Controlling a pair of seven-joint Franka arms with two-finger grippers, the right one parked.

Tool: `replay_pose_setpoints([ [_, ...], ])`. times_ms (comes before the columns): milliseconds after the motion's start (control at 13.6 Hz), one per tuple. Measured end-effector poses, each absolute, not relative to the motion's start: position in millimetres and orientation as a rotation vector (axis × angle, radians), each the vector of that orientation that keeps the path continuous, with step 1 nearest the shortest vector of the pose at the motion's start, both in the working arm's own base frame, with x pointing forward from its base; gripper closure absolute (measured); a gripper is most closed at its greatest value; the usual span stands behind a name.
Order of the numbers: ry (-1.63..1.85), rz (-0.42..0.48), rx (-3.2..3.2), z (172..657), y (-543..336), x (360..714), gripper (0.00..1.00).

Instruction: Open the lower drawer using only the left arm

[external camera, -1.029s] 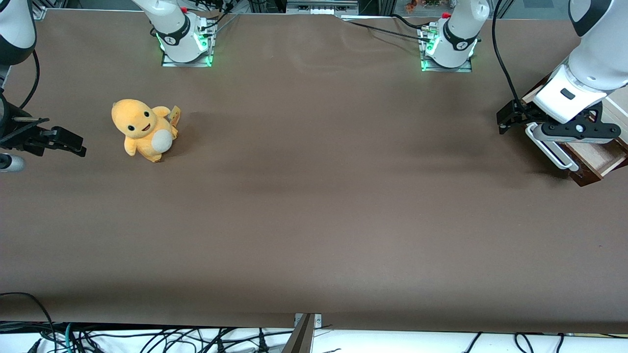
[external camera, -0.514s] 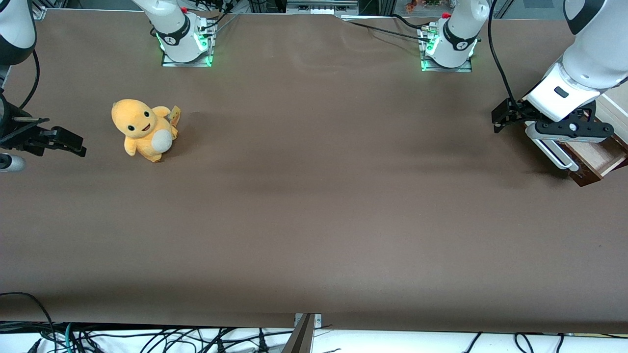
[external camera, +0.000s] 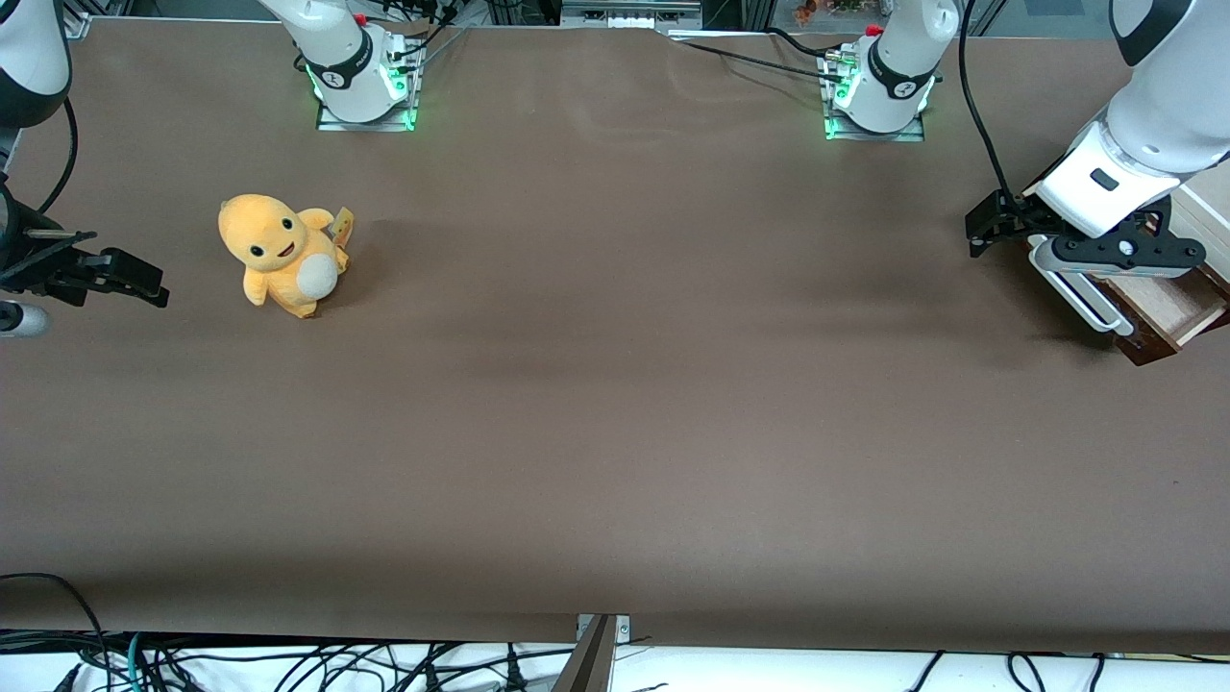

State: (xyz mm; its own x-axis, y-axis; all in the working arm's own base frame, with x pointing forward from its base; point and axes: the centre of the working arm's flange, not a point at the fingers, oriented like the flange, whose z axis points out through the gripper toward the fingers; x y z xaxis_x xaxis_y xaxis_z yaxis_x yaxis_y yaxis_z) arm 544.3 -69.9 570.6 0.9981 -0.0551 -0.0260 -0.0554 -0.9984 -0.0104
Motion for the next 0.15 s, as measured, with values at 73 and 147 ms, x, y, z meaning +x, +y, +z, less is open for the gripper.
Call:
replay_pose_setpoints([
  [73,0.077,0.049,-3.144,570.1,-68.8,544.1,0.0],
  [147,0.069,0.058,-3.147,569.6,-66.6,543.9,0.0],
])
